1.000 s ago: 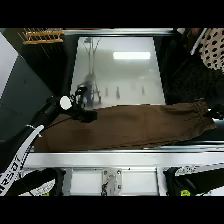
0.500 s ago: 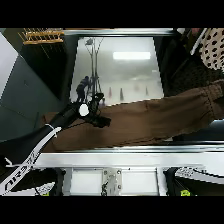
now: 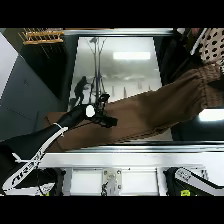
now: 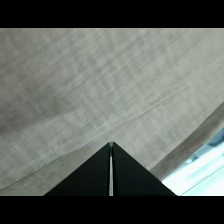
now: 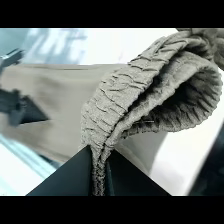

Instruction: Fold the clothes and pants, and hang the long-sleeved shirts on hangers.

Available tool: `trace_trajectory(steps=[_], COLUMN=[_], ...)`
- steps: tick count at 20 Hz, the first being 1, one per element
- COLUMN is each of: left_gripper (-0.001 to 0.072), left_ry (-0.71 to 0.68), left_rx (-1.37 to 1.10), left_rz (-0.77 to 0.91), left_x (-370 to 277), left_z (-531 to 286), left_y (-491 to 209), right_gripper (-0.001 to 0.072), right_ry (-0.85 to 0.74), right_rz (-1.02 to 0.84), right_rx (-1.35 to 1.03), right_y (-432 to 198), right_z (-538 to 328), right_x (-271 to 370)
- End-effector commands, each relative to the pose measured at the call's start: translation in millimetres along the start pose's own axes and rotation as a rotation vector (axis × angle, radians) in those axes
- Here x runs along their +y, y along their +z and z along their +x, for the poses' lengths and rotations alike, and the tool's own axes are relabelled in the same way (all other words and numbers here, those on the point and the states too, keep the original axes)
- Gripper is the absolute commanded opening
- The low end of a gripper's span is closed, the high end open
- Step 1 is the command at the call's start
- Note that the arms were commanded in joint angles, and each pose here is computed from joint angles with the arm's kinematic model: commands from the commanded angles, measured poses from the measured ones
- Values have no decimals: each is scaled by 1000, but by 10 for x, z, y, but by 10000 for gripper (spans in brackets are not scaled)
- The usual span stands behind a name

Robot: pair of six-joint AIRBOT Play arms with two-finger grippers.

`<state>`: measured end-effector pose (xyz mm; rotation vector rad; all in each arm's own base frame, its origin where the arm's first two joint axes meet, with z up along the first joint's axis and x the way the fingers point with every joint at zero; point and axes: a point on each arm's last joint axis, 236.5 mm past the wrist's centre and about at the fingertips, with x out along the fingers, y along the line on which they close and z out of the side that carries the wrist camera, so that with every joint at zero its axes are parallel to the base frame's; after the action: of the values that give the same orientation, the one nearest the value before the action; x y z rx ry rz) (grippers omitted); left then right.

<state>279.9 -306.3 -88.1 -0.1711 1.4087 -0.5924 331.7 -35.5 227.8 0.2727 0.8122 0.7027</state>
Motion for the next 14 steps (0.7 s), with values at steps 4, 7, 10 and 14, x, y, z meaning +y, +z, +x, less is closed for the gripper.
trace_trajectory(steps=[4,7,10,14], left_gripper=[5,5,5,5], left_ry=[-28,74,173,236], left_rx=[-79,-156,-274,-446], left_rz=[36,73,71,-22], left_x=[-72,286,646,1091], left_z=[-358,-837,-1520,-2468], left_y=[483,846,1179,1429], right_gripper=[16,16,16,16], right_ry=[185,277,365,446], right_rz=[-82,-145,-182,-222], right_rx=[118,179,183,140], right_y=[42,11,60,175], right_z=[537,814,1052,1388], right_x=[762,1180,1611,2182])
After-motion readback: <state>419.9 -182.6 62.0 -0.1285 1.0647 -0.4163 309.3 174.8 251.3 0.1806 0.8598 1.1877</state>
